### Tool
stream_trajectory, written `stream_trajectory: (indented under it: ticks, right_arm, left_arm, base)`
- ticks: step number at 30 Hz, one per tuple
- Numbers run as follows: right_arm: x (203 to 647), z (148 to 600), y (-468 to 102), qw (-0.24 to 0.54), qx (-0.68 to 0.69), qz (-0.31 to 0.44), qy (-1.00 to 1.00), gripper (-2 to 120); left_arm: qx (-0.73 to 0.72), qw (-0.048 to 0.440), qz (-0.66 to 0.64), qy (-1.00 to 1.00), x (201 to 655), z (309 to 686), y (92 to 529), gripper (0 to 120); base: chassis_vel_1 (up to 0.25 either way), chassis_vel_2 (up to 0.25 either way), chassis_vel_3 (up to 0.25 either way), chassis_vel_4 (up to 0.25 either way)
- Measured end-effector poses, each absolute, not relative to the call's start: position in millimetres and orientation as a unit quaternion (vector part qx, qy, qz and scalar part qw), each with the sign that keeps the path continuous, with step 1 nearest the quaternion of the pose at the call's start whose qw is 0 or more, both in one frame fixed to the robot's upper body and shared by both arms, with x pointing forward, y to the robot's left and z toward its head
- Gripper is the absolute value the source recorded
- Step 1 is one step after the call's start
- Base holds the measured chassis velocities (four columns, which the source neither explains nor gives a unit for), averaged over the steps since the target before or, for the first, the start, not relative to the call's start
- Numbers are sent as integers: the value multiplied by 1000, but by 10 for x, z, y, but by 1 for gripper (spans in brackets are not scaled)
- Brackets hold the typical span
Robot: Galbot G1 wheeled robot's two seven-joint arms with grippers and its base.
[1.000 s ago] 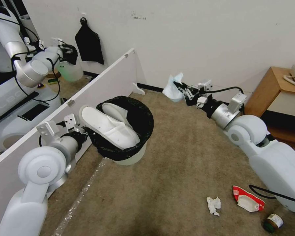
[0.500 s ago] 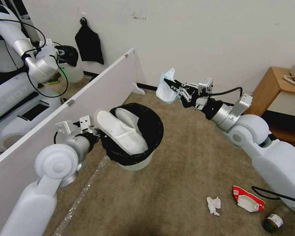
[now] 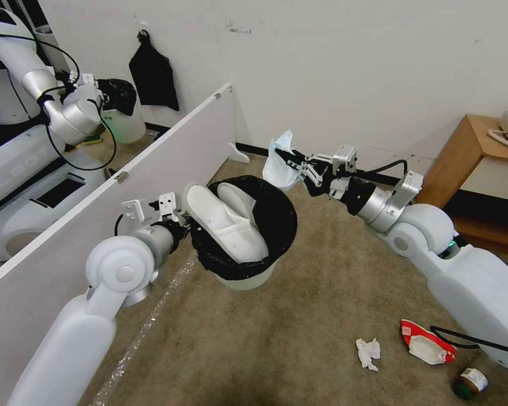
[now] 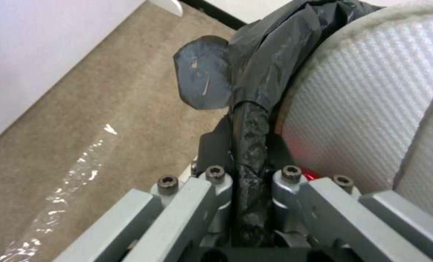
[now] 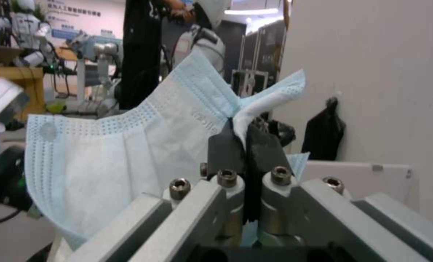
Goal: Pick up the trash bin, then pick up the garbage from the floor and place it into the trash bin.
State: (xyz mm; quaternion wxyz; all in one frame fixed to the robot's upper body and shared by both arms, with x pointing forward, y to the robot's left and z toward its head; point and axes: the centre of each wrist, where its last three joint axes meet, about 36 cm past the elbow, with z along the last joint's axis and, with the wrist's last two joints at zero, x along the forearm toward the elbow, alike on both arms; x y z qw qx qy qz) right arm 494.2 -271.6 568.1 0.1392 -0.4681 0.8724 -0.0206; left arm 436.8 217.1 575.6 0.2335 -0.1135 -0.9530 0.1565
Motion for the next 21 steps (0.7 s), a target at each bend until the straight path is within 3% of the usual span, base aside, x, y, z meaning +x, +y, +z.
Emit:
stream_trajectory:
  ticks: [18, 21]
  right_arm:
    - [4877, 5373, -2706, 97, -471, -37, 876, 0]
    - [4875, 5333, -2698, 85, -465, -38, 880, 9]
  left_arm:
    - [-138, 225, 158, -952, 4509, 5819, 1955, 4]
    - [-137, 225, 159, -951, 4501, 5812, 1963, 4]
  base:
    - [0, 0, 0, 0]
    - [0, 0, 0, 0]
